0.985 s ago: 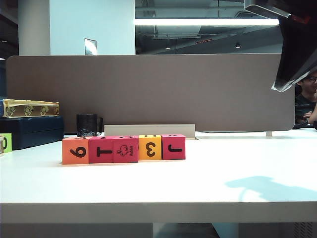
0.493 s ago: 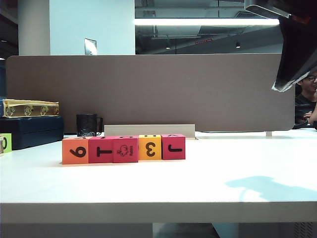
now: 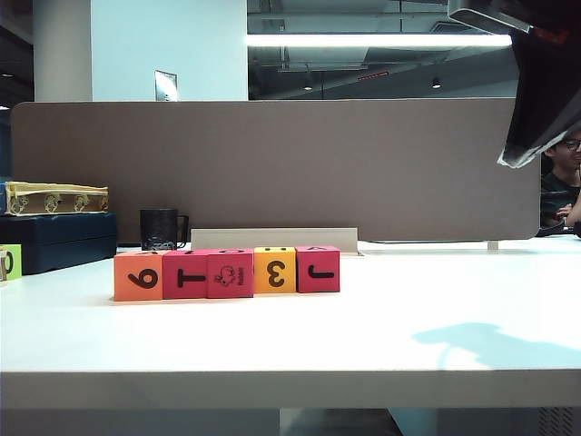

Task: Select the appropriate blocks from the scattered letter blocks on the table and arrange them in a row to spell out "ALOHA".

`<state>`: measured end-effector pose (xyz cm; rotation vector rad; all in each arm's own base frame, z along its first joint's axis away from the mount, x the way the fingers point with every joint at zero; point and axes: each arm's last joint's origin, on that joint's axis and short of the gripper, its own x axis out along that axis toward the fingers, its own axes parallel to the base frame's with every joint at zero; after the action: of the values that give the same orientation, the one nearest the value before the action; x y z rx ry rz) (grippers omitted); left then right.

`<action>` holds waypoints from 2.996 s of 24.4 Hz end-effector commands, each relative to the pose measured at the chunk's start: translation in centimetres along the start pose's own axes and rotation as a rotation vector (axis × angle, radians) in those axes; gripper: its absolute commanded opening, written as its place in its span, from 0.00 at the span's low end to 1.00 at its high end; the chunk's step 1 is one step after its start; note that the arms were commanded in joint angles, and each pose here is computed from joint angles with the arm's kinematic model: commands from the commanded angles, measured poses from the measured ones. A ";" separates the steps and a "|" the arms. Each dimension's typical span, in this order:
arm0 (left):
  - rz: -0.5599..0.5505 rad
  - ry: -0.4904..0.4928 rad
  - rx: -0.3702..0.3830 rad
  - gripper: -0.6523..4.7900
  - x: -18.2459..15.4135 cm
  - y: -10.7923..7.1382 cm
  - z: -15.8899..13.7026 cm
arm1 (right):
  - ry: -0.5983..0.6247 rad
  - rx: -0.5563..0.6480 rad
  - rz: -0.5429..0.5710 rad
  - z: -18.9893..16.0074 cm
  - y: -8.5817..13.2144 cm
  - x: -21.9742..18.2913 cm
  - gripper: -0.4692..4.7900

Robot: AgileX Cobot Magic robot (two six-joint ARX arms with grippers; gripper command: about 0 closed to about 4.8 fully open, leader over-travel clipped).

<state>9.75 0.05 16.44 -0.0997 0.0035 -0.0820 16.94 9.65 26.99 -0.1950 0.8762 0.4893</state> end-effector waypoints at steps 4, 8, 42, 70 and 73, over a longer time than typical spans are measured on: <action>0.027 0.056 0.038 0.11 0.0 -0.4 -0.5 | -0.019 0.002 0.003 0.2 0.0 -0.2 0.09; 0.049 0.167 0.035 0.11 -0.1 -0.3 -1.6 | -0.019 0.002 0.003 0.2 0.0 -0.2 0.09; 0.047 0.180 0.068 0.11 -0.1 -0.3 -1.7 | -0.451 -0.123 -0.309 0.8 -2.3 -4.5 0.09; 0.048 0.180 0.068 0.11 -0.1 -0.3 -1.7 | -0.695 0.236 -0.467 -16.3 -5.1 2.5 0.09; 0.048 0.181 0.068 0.11 -0.1 -0.3 -1.7 | -0.694 0.235 -0.471 -16.3 -5.1 2.5 0.09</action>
<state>9.60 -0.38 14.82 -0.0281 0.1733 -0.0446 9.60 0.15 14.71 -0.0045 0.1905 -0.0039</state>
